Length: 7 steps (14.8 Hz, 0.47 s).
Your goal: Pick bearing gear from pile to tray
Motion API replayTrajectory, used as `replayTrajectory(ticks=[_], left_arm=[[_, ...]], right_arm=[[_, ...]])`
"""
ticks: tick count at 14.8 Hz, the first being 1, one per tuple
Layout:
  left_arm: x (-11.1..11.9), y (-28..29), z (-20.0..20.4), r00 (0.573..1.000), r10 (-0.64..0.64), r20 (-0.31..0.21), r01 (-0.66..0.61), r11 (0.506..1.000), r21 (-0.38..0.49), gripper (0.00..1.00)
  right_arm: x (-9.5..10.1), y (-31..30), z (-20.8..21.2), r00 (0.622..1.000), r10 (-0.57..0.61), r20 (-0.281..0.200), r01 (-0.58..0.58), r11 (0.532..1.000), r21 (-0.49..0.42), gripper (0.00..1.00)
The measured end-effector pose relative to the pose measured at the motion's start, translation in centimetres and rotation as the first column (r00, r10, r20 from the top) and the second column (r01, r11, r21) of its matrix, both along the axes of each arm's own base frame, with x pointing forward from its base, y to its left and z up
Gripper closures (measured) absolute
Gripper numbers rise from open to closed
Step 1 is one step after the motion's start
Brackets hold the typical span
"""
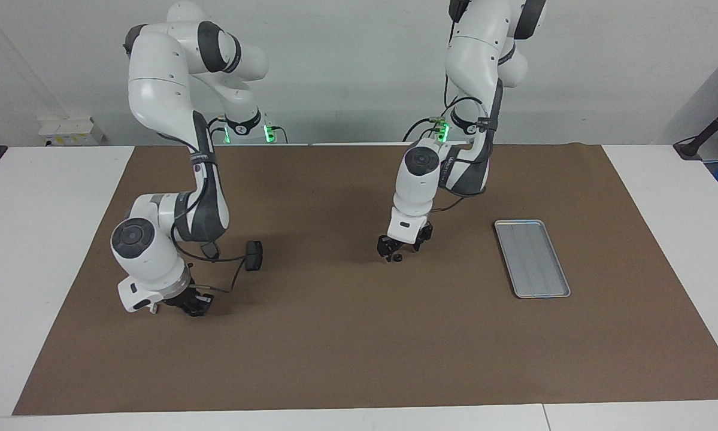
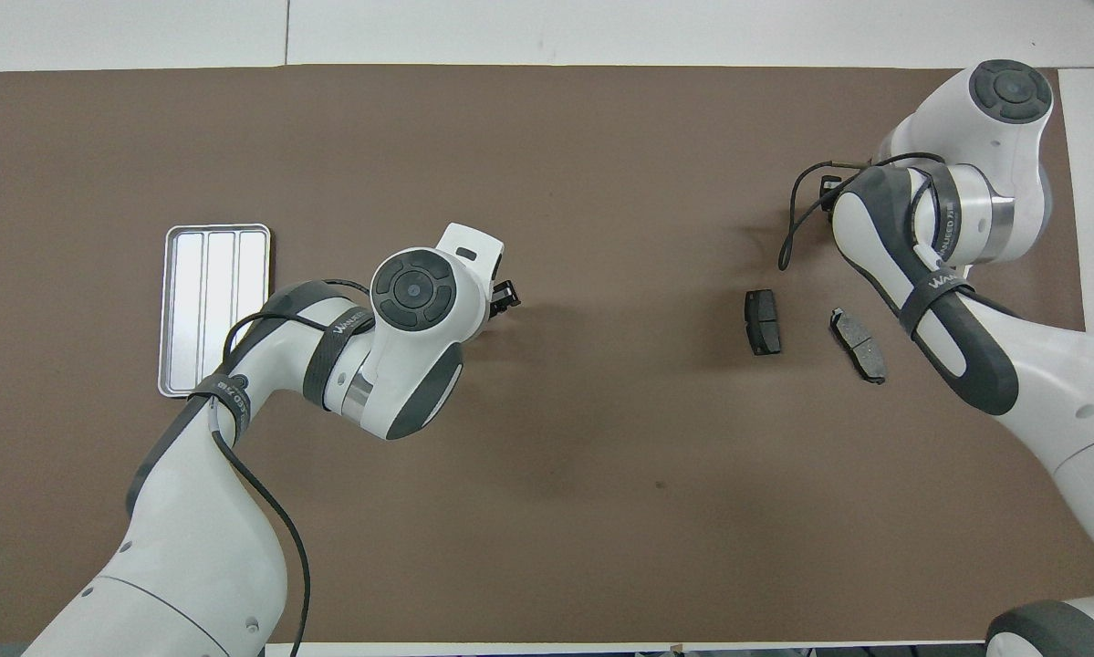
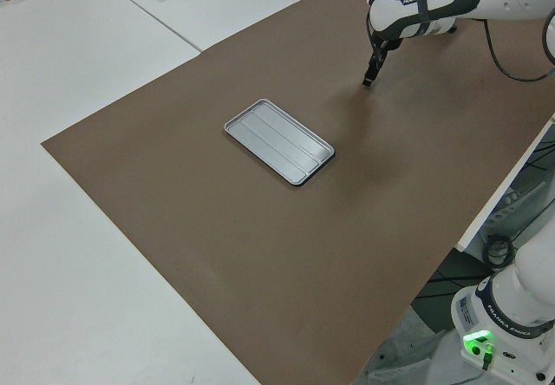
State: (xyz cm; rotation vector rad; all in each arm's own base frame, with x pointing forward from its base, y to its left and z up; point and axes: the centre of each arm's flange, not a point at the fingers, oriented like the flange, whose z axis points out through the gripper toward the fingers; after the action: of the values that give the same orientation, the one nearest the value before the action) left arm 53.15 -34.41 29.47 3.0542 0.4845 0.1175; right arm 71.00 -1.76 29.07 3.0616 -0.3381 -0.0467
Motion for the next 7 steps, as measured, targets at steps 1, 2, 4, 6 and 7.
replayTrajectory(ticks=[1,2,4,6,7], left_arm=[[0.0,0.0,-0.1,1.0,0.0,0.0,0.0,1.0,0.0,0.1],[-0.1,0.0,-0.1,1.0,0.0,0.0,0.0,1.0,0.0,0.17],[-0.1,0.0,-0.1,1.0,0.0,0.001,0.0,1.0,-0.001,0.22],[-0.1,0.0,-0.1,1.0,0.0,0.001,0.0,1.0,-0.001,0.44],[0.0,0.1,0.0,1.0,0.0,0.004,0.0,1.0,0.0,0.56]], right_arm=[[0.0,0.1,0.6,1.0,0.001,-0.015,-0.001,1.0,-0.002,0.65],[0.1,0.4,1.7,1.0,0.005,-0.024,-0.005,1.0,-0.005,0.65],[-0.1,0.9,4.3,0.999,0.012,-0.029,-0.012,1.0,-0.009,0.65],[-0.5,1.3,6.5,0.999,0.016,-0.039,-0.017,1.0,-0.013,0.65],[-0.8,1.6,7.5,0.999,0.02,-0.045,-0.021,1.0,-0.014,0.65]])
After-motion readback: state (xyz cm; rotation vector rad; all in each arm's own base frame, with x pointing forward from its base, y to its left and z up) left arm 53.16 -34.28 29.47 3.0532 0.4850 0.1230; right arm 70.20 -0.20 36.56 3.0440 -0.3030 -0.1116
